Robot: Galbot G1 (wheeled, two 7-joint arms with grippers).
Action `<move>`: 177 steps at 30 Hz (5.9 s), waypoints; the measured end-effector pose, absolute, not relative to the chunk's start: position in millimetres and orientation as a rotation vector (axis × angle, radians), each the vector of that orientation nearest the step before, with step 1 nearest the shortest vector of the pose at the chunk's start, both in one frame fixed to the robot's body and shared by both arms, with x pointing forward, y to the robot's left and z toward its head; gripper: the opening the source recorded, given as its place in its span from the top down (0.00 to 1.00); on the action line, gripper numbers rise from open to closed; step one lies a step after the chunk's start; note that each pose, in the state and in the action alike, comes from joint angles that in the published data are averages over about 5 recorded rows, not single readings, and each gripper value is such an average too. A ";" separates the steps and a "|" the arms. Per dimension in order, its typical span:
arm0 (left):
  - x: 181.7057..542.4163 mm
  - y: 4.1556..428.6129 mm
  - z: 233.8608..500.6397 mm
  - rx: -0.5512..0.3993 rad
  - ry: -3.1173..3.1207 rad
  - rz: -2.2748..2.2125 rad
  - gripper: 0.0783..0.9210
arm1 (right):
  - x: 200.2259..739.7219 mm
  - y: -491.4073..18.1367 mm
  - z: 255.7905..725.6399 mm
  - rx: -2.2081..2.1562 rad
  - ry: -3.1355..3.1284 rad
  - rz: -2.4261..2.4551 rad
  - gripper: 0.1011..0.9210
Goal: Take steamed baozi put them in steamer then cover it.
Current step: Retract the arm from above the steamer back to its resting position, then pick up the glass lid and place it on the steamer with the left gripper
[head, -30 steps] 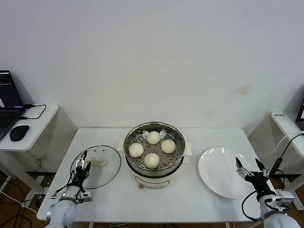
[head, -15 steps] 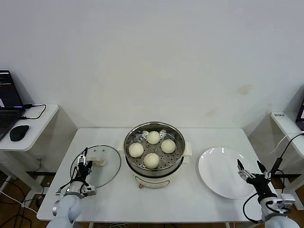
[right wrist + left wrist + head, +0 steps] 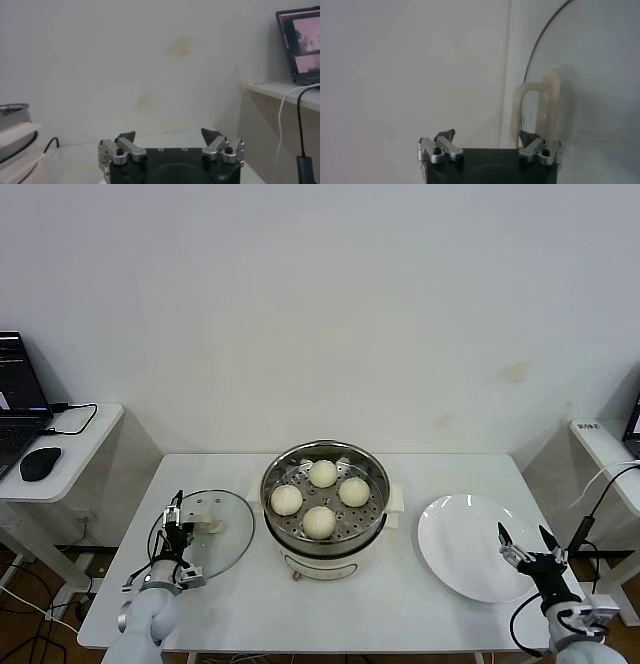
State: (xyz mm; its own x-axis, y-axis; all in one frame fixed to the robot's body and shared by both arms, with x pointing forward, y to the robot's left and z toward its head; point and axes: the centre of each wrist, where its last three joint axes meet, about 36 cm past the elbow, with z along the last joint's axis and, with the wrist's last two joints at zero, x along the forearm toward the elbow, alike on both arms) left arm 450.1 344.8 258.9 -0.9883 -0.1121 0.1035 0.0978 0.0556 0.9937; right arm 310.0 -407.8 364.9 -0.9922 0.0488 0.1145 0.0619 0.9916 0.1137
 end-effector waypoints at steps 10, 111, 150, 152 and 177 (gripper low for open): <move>454.7 342.6 250.8 0.045 -2.191 -2.041 0.12 | 308.2 -407.8 363.1 -0.082 -3.020 -0.176 0.12; 441.5 108.4 476.6 0.178 -2.317 -1.999 0.92 | 310.2 -386.5 356.5 -0.138 -2.922 -0.101 0.12; 435.1 10.8 451.0 -0.049 -2.229 -2.111 0.92 | 311.0 -391.4 342.1 -0.150 -2.902 -0.095 0.12; 435.9 11.0 449.9 -0.050 -2.224 -2.112 0.92 | 310.9 -391.6 341.9 -0.150 -2.901 -0.095 0.12; 441.5 12.4 440.5 -0.052 -2.189 -2.138 0.92 | 309.1 -391.7 340.5 -0.152 -2.900 -0.094 0.12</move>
